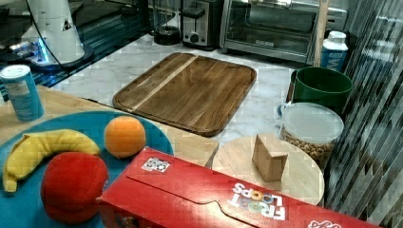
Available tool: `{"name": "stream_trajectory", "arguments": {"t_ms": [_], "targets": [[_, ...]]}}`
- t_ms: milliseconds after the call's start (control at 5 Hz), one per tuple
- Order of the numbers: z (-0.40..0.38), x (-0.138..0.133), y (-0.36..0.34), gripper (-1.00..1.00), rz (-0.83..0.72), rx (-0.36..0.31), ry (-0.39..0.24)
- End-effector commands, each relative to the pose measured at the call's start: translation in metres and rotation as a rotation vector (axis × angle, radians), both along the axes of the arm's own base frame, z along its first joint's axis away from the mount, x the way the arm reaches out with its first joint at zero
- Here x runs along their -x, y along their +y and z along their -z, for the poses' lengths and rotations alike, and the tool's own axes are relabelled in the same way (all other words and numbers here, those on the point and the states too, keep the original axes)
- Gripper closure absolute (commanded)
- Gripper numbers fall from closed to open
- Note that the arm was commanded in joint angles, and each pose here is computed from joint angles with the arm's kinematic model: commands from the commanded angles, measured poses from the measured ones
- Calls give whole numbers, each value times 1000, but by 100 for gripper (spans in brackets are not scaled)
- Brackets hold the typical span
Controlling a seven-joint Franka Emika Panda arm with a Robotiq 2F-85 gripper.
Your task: Open the drawer.
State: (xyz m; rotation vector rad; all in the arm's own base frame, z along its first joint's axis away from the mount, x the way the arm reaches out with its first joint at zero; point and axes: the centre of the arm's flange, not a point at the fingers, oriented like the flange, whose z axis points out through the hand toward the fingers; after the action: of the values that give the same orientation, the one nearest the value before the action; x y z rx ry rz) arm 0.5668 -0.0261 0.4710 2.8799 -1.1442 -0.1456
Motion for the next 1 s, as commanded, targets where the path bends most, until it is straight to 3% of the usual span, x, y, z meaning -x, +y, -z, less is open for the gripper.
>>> {"name": "stream_trajectory", "arguments": {"t_ms": [200, 800, 1000], "targets": [[12, 29, -21, -100, -275, 13, -43], [27, 33, -89, -100, -641, 44, 14], [32, 33, -109, -100, -729, 74, 5]]}}
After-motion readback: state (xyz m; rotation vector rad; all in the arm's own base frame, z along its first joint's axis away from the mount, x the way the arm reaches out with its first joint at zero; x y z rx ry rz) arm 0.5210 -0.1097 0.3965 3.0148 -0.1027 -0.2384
